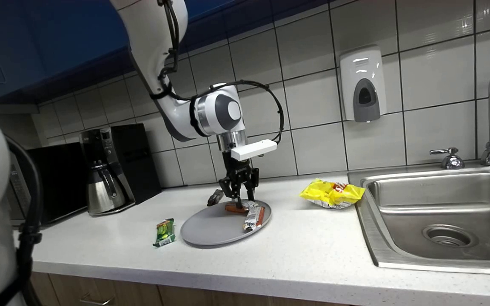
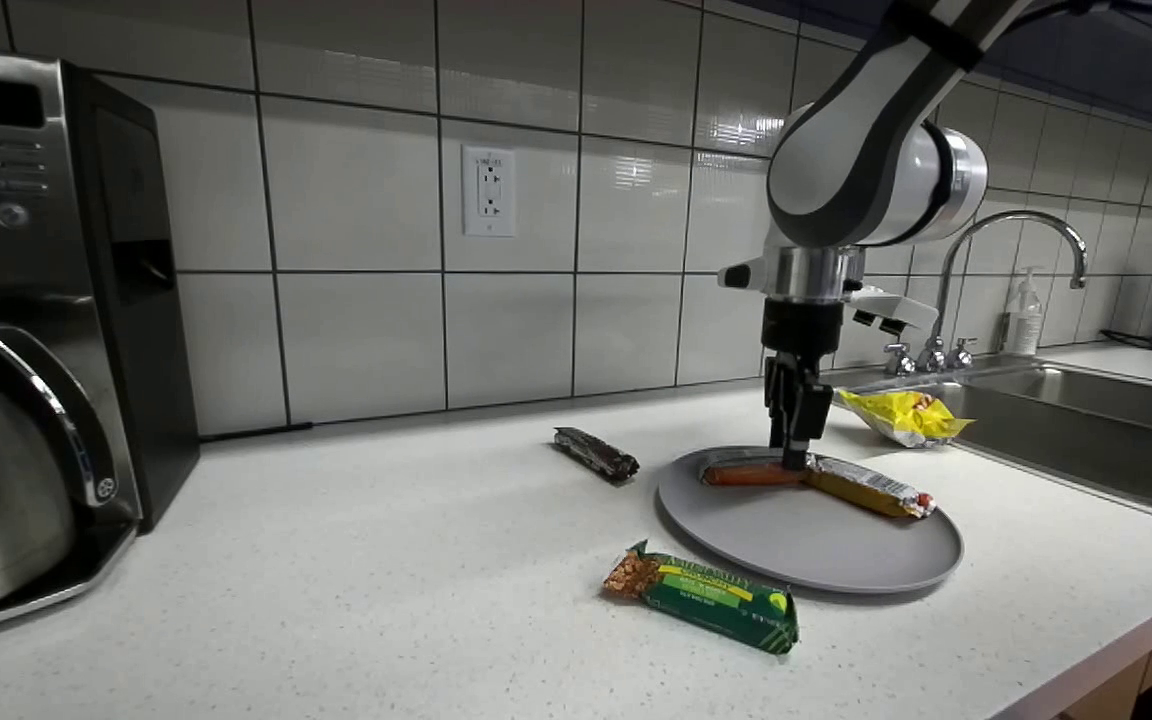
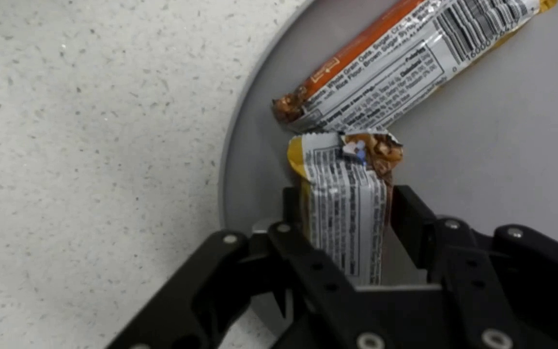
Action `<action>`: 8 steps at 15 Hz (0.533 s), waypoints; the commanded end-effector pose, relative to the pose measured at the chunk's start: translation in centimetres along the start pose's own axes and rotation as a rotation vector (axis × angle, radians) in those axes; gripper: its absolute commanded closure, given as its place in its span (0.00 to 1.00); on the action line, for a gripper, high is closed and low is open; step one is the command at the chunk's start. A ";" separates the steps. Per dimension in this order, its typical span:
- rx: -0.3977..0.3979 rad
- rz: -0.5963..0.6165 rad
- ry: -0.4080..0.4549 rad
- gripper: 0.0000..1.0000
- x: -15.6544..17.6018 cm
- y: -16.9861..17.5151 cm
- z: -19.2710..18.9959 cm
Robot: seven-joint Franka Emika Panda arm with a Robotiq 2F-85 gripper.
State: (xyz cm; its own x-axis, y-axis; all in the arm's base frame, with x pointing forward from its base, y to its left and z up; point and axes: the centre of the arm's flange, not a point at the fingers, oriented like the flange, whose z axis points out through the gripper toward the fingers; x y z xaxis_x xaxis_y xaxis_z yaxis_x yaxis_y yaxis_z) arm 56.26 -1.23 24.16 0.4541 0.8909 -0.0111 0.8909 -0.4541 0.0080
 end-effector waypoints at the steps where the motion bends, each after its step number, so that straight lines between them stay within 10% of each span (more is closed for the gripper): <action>1: -0.036 -0.002 -0.003 0.16 -0.1 0.8 -1.8; 3: -0.041 0.002 0.001 0.02 -0.3 1.1 -2.5; 8: -0.047 0.020 0.013 0.00 -0.4 1.5 -2.9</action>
State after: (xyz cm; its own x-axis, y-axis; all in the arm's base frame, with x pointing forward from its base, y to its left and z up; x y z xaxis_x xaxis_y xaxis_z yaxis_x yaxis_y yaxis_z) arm 57.40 -2.00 26.08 0.4661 0.8847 0.0028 0.8836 -0.4657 0.0487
